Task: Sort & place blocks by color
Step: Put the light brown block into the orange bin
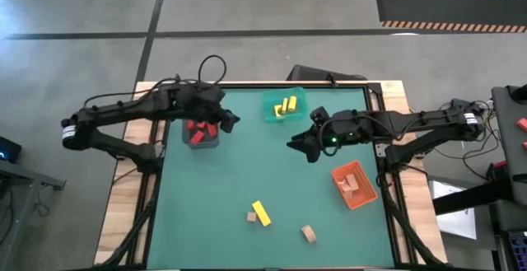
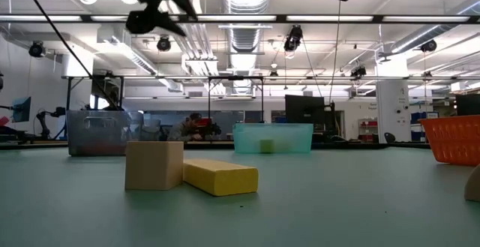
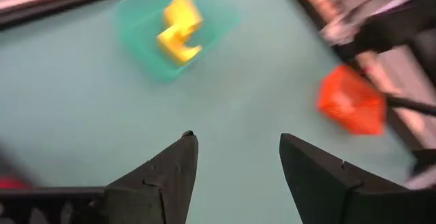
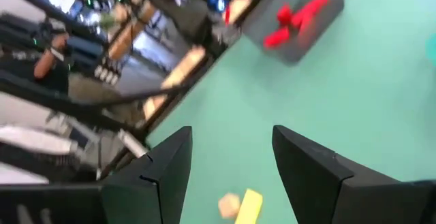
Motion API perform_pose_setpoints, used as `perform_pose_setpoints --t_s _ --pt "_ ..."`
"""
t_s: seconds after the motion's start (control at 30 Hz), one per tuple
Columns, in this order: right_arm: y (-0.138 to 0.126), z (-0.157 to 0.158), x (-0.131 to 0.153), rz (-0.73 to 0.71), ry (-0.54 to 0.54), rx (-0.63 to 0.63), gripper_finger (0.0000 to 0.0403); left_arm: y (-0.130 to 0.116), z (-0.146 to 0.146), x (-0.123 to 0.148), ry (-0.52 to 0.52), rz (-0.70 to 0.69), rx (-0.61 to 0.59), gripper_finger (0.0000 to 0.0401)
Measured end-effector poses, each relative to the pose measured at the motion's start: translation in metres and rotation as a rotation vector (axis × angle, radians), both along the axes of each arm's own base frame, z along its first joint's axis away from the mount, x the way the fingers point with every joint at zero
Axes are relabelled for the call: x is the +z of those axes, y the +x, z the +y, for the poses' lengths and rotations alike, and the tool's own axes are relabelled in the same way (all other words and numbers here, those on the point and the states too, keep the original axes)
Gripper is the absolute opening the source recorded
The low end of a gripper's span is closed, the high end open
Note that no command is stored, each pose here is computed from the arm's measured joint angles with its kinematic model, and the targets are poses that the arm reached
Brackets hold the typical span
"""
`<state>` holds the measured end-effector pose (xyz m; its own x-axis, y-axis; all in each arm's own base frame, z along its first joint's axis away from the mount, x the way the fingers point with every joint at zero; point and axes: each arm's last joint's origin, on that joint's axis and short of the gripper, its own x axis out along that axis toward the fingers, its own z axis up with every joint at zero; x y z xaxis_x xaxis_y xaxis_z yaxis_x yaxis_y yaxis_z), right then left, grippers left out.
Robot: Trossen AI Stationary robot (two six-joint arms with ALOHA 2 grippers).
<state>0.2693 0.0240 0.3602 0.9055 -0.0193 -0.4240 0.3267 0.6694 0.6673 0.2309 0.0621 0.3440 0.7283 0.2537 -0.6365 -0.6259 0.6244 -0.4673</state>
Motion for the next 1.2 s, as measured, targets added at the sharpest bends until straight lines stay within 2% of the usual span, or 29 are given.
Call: perform_pose_setpoints --t_s 0.2,0.4,0.5,0.7,0.9,1.03,1.2 --pt "0.011 0.018 -0.01 0.098 0.155 0.109 0.0194 0.009 -0.017 0.017 0.045 -0.176 -0.076 0.0192" --pt "0.023 0.053 -0.018 0.234 0.293 0.127 0.0194 0.01 -0.019 0.019 0.051 -0.2 -0.087 0.0192" --pt "0.03 0.074 -0.025 0.371 0.34 0.128 0.0194 0.011 -0.019 0.022 0.056 -0.222 -0.087 0.0192" --pt "0.04 0.122 -0.047 0.749 0.42 0.144 0.0194 0.01 -0.02 0.022 0.054 -0.223 -0.094 0.0192" --pt "0.05 0.169 -0.083 1.024 0.452 0.173 0.0194 0.009 -0.02 0.023 0.055 -0.226 -0.096 0.0192" --pt "0.059 0.188 -0.114 1.116 0.436 0.153 0.0194 0.008 -0.02 0.024 0.081 -0.221 -0.117 0.0192" --pt "0.069 0.195 -0.15 1.199 0.402 0.121 0.0194 0.006 -0.021 0.025 0.095 -0.224 -0.131 0.0192"
